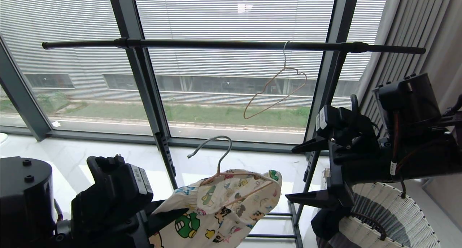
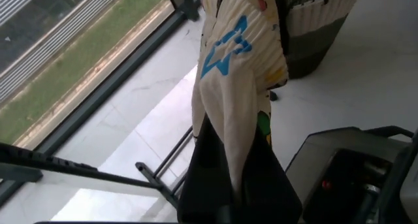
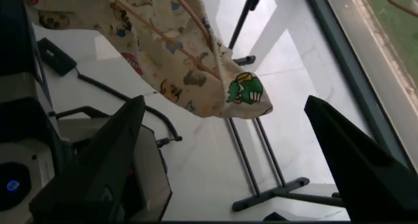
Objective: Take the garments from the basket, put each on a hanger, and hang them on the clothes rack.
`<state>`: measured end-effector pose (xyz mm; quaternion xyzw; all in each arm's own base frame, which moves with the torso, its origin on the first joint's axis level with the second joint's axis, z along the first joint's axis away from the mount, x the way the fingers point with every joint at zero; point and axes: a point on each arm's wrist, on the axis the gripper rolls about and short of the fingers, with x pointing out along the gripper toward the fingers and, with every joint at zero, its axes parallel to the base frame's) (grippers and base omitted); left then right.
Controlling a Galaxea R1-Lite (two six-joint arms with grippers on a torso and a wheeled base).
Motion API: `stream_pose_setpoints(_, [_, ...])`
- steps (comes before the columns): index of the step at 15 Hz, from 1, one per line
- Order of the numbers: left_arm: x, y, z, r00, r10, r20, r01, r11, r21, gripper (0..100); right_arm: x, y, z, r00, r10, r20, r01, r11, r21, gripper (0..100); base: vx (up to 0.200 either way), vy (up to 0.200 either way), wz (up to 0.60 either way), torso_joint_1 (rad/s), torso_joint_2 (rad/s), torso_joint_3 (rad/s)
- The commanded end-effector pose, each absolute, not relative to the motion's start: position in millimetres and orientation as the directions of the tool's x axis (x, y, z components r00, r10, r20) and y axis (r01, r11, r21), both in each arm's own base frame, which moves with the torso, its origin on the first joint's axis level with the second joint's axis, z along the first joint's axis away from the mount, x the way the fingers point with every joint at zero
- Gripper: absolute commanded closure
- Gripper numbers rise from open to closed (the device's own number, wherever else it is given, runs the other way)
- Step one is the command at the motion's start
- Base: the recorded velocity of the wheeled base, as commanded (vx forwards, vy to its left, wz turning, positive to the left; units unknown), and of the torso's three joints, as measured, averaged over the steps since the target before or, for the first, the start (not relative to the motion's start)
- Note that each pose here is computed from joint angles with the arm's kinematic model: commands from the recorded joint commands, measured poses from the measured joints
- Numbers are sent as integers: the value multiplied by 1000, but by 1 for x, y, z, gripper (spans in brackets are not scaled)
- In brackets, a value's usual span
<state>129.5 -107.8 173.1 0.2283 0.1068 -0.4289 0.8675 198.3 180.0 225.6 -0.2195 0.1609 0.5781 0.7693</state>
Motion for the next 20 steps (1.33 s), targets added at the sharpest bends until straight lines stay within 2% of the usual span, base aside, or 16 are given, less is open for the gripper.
stream_pose_setpoints(1, [137,-123,175,580,-720,-380,814,495,304,100,198,180,227,267,818,-510,-963,211,-167,0,0,0,0,0,0,0])
stream_pose_setpoints(3, [154,-147,175,570,-751,-332,818,480,318,100,197,179,230,227,818,-528,-969,134,-209,0,0,0,0,0,0,0])
stream_pose_setpoints(8, [159,-183,171,499,-807,-315,856,403,324,100,201,174,233,244,811,-532,-954,103,-281,0,0,0,0,0,0,0])
stream_pose_setpoints(14, [151,-190,176,468,-833,-296,868,370,331,100,212,159,221,240,782,-575,-951,72,-300,0,0,0,0,0,0,0])
stream_pose_setpoints(20, [150,-195,180,459,-842,-282,870,362,335,100,218,163,213,214,779,-589,-950,24,-313,0,0,0,0,0,0,0])
